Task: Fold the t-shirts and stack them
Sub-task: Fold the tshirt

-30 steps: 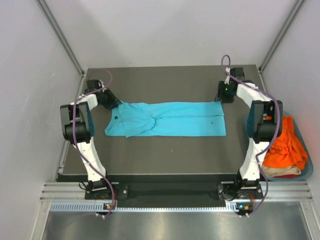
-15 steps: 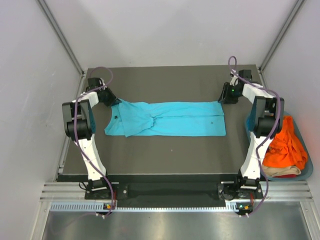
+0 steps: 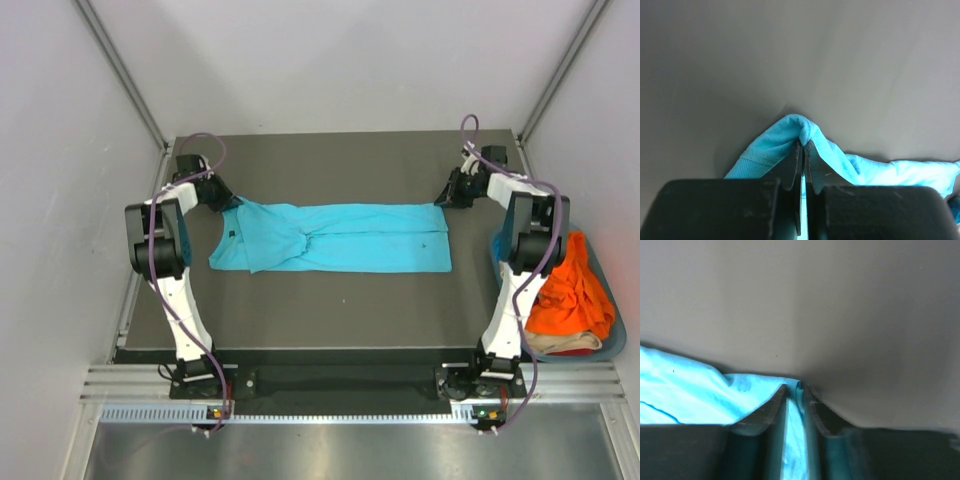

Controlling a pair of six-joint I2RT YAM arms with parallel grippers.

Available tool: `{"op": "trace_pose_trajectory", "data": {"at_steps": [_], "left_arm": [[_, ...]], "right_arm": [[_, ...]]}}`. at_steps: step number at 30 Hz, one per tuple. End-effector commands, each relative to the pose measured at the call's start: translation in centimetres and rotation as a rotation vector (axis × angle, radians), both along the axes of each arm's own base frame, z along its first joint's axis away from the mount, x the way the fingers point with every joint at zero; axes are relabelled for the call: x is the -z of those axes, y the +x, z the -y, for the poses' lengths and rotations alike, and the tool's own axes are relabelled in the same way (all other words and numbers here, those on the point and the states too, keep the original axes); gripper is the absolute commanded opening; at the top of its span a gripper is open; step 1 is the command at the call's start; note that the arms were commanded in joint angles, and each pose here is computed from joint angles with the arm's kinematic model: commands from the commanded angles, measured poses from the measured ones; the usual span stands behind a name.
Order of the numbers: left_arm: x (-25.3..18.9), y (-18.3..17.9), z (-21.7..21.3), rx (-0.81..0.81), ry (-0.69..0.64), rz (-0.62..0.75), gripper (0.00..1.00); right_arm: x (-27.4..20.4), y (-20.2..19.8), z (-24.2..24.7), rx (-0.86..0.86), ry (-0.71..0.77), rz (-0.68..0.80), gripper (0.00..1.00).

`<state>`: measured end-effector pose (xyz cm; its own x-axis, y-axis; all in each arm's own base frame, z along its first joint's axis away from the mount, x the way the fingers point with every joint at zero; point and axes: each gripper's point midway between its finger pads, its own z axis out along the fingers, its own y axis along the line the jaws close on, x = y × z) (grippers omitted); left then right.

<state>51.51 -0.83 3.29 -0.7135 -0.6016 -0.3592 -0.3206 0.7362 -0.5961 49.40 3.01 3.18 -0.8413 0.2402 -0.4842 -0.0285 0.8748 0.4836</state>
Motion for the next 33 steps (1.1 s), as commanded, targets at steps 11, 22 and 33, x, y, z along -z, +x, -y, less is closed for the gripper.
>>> {"op": "trace_pose_trajectory", "data": {"at_steps": [11, 22, 33], "left_arm": [[-0.4, 1.0, -3.2, -0.141, 0.126, -0.012, 0.0], [-1.6, 3.8, -2.7, -0.152, 0.067, 0.073, 0.0], [-2.6, 9.2, -0.1, -0.054, -0.115, 0.184, 0.0]], "right_arm": [[-0.3, 0.9, 5.8, 0.288, -0.05, 0.069, 0.0], [-1.4, 1.0, 6.9, 0.398, -0.087, 0.137, 0.0], [-1.5, 1.2, 5.7, 0.391, -0.07, 0.103, 0.06]]}}
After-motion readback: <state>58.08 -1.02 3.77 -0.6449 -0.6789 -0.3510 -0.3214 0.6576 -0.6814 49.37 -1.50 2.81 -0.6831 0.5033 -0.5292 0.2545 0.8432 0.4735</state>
